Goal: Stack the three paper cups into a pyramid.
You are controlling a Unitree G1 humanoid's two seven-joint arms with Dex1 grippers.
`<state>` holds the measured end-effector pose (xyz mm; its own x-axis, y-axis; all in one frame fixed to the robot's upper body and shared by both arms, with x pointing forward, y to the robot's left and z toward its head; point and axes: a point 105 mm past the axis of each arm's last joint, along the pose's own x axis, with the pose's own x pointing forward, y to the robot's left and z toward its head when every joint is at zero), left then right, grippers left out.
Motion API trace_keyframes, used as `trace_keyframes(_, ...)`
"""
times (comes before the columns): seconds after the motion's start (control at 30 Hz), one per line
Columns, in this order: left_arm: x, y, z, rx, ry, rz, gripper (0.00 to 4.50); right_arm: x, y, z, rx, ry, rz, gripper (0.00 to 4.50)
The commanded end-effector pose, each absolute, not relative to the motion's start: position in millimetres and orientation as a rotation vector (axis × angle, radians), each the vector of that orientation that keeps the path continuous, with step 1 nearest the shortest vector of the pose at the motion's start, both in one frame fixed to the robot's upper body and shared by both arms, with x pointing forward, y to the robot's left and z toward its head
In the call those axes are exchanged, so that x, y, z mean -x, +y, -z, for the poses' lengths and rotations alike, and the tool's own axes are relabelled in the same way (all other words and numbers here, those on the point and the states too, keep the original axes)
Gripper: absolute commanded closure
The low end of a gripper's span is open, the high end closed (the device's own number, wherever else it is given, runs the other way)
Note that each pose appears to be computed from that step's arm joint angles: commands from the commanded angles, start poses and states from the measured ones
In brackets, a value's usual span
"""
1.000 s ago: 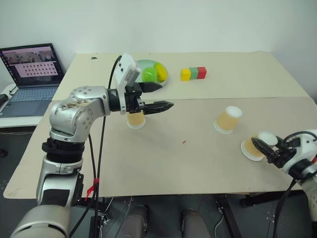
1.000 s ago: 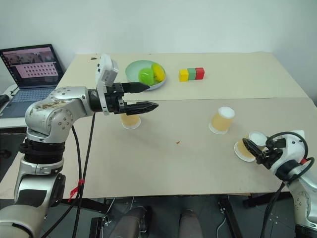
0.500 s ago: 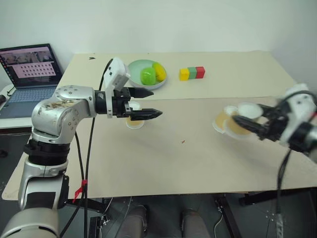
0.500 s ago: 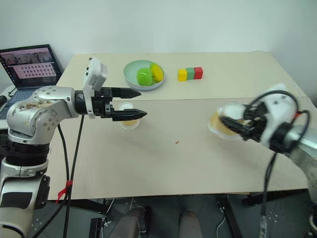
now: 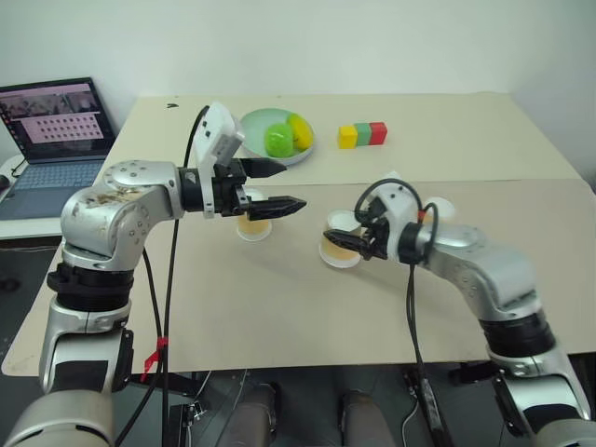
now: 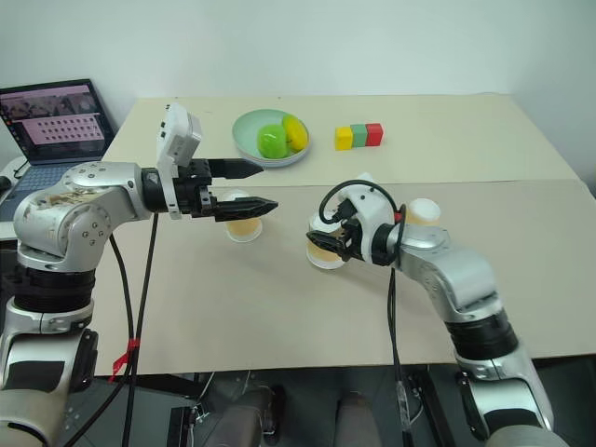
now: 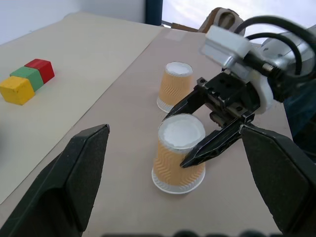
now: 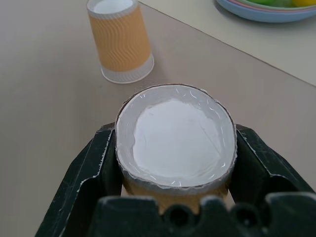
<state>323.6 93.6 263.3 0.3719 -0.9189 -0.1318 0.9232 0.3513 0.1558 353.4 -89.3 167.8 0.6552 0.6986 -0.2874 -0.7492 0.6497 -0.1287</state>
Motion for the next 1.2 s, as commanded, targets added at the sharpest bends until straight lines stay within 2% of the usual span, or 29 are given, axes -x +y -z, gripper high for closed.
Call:
trace_keyframes(0.03,-318,100,-275,-0.231,-0.022,1.166,0.0,-364,-83,-180,0.262,0.133,-0.844,1.87)
trace_keyframes(0.13,-318,100,-274,-0.232,-0.023,1.158,0.0,-370,-79,-177,0.267,0.123,-0.844,1.87)
trace_keyframes(0.2,-318,100,-274,-0.233,-0.021,1.154,0.0,-374,-77,-179,0.255,0.112,-0.839,0.93)
trace_keyframes(0.23,-317,101,-273,-0.235,-0.018,1.152,0.0,-374,-74,-180,0.245,0.106,-0.846,0.8)
trace_keyframes(0.3,-317,101,-272,-0.238,-0.014,1.15,0.0,-373,-72,-183,0.238,0.096,-0.853,0.07)
trace_keyframes(0.43,-319,100,-271,-0.235,-0.014,1.15,0.0,-365,-80,-195,0.19,0.084,-0.871,0.07)
trace_keyframes(0.57,-320,97,-269,-0.231,-0.013,1.161,0.0,-353,-116,-218,0.199,0.052,-0.843,0.07)
trace_keyframes(0.67,-321,95,-268,-0.237,-0.016,1.169,0.0,-323,-182,-233,0.223,0.051,-0.745,0.07)
trace_keyframes(0.7,-321,94,-267,-0.236,-0.018,1.173,0.0,-310,-208,-229,0.227,0.081,-0.685,0.07)
trace_keyframes(0.8,-322,92,-267,-0.232,-0.02,1.182,0.0,-289,-250,-212,0.235,0.164,-0.544,0.07)
trace_keyframes(0.97,-325,86,-264,-0.226,-0.019,1.201,0.0,-276,-276,-172,0.202,0.239,-0.394,0.07)
trace_keyframes(1.03,-327,83,-265,-0.225,-0.024,1.21,0.0,-280,-294,-148,0.21,0.281,-0.273,0.07)
trace_keyframes(1.2,-329,80,-264,-0.232,-0.028,1.216,0.0,-308,-304,-142,0.196,0.197,-0.151,0.07)
